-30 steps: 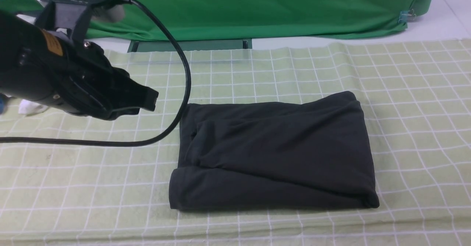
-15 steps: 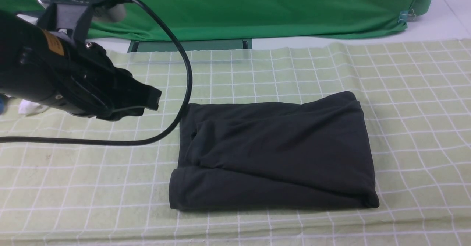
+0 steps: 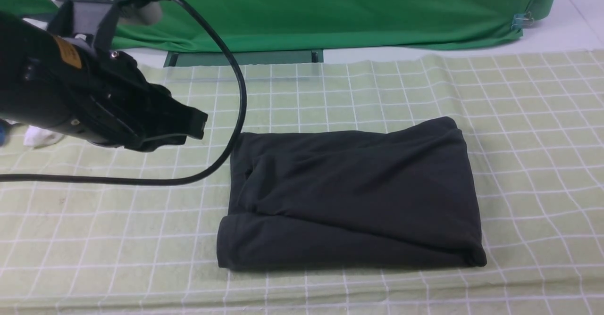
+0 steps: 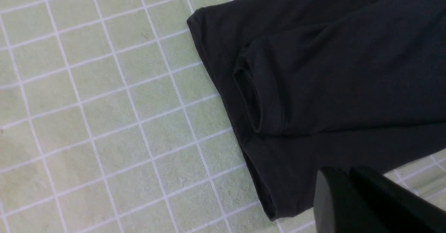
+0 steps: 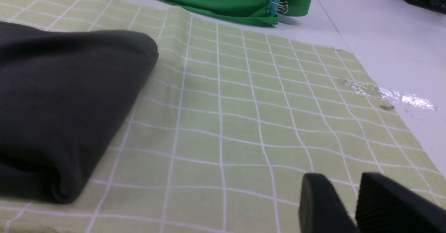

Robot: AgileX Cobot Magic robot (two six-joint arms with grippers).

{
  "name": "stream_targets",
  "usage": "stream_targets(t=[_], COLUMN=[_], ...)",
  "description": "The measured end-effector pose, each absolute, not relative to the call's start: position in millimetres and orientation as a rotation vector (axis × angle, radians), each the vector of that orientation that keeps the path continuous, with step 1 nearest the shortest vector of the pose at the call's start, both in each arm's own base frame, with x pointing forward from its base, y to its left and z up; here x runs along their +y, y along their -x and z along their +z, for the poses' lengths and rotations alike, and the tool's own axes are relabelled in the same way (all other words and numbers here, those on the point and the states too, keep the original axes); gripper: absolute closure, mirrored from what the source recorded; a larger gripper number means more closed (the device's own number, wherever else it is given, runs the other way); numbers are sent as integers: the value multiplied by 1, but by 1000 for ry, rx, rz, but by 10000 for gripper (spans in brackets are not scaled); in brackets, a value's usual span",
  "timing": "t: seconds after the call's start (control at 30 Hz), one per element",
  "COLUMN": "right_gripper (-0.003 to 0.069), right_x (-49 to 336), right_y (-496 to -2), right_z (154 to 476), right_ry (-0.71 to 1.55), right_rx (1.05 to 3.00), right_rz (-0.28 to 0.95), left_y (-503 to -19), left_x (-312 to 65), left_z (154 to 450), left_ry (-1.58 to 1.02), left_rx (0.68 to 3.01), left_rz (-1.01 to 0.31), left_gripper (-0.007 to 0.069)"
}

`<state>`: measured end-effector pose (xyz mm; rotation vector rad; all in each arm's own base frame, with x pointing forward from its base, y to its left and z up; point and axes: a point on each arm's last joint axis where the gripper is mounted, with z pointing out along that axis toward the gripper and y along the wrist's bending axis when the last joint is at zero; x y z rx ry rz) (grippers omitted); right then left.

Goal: Fold a long-sleeved shirt over a green coffee tablecloth.

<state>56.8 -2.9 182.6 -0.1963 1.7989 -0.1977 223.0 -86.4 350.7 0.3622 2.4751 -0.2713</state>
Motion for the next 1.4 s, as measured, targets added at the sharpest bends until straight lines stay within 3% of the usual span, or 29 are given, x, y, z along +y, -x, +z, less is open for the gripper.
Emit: stream_targets(t=[0.23,0.37,0.57,0.7,0.87,1.07,1.4], right_gripper=[464,456,447,437,425,422,421], right_x=[-3,-3,-3,-3,-3,-3,-3], right_y=[-57,-57,-57,-57,-57,-57,-57], right_z=[183,183,183,183,183,183,183], right_ry=[196,196,196,196,196,196,196], right_rx=[1799,1799,1799,1799,1798,1798,1798], right_rz=[-198,-198,-198,-198,-198,-198,-198], left_y=[-191,-149,-105,-84,-75,-77,-80], left_x=[-75,-67,-60,-49,-41,-37,-34], left_z=[379,399,385,357,324,293,278], left_ry=[-398,-395,-345,-184,-159,-266,-361], left_rx=[2351,2182,1932,1715,1677,1737,1750], left_rz=[-276,-387,-558,-643,-597,-427,-280], left_gripper=[583,583,583,583,583,583,583])
